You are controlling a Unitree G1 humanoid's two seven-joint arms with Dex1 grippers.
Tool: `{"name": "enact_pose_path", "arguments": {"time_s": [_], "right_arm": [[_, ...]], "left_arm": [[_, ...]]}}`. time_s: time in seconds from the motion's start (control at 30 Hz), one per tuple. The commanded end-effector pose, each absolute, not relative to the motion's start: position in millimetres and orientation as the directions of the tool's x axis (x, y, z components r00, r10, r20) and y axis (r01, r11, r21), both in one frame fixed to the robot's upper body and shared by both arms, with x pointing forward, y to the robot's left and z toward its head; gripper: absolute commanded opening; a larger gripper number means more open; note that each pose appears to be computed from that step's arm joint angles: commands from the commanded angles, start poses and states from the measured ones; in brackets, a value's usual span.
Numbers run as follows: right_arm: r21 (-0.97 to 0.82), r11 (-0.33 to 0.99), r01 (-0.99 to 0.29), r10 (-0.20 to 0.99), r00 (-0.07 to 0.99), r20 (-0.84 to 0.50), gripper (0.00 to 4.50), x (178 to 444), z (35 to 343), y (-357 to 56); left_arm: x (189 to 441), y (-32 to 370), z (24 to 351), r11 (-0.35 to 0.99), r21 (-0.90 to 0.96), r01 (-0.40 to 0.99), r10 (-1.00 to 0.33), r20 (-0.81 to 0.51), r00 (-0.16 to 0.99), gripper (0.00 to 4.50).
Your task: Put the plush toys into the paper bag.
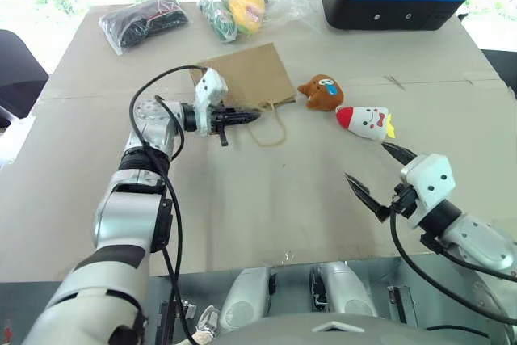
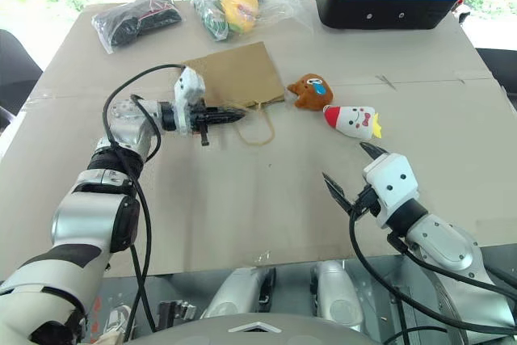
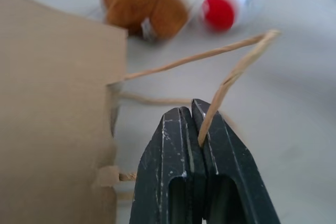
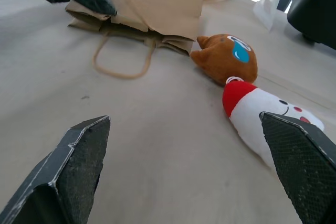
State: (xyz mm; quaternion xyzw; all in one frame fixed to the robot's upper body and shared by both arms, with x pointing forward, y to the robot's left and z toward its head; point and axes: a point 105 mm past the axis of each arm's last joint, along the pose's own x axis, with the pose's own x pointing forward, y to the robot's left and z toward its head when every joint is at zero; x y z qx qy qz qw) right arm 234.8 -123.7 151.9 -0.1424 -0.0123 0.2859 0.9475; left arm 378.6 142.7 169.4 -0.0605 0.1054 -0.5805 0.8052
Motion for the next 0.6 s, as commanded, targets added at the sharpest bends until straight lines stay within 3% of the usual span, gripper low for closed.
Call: {"name": "enact_pose_path", "arguments": {"time_s": [0.03, 0.17, 0.33, 0.6], "right_arm": [[-0.2, 0.812, -0.548, 0.545, 0.835, -0.072, 4.25, 247.3, 140.7, -110.3], [-0.085, 0.798, -0.597, 0.593, 0.802, -0.064, 2.68, 282.4, 129.8, -77.2], [-0.038, 0.697, -0.716, 0.713, 0.698, -0.071, 0.24, 313.1, 120.4, -34.2], [-0.001, 0.516, -0.857, 0.855, 0.515, -0.059, 0.11, 335.0, 103.1, 29.4]], "left_arm": [[344.0, 118.2, 212.2, 0.15, -0.425, 0.893, -0.977, 0.075, 0.2, 0.03], [308.9, 108.3, 222.7, 0.118, -0.515, 0.849, -0.966, 0.138, 0.218, 0.0], [282.5, 105.1, 225.8, 0.11, -0.542, 0.833, -0.959, 0.162, 0.232, 0.0], [277.0, 97.8, 232.6, 0.145, -0.529, 0.836, -0.934, 0.206, 0.292, 0.0]]}}
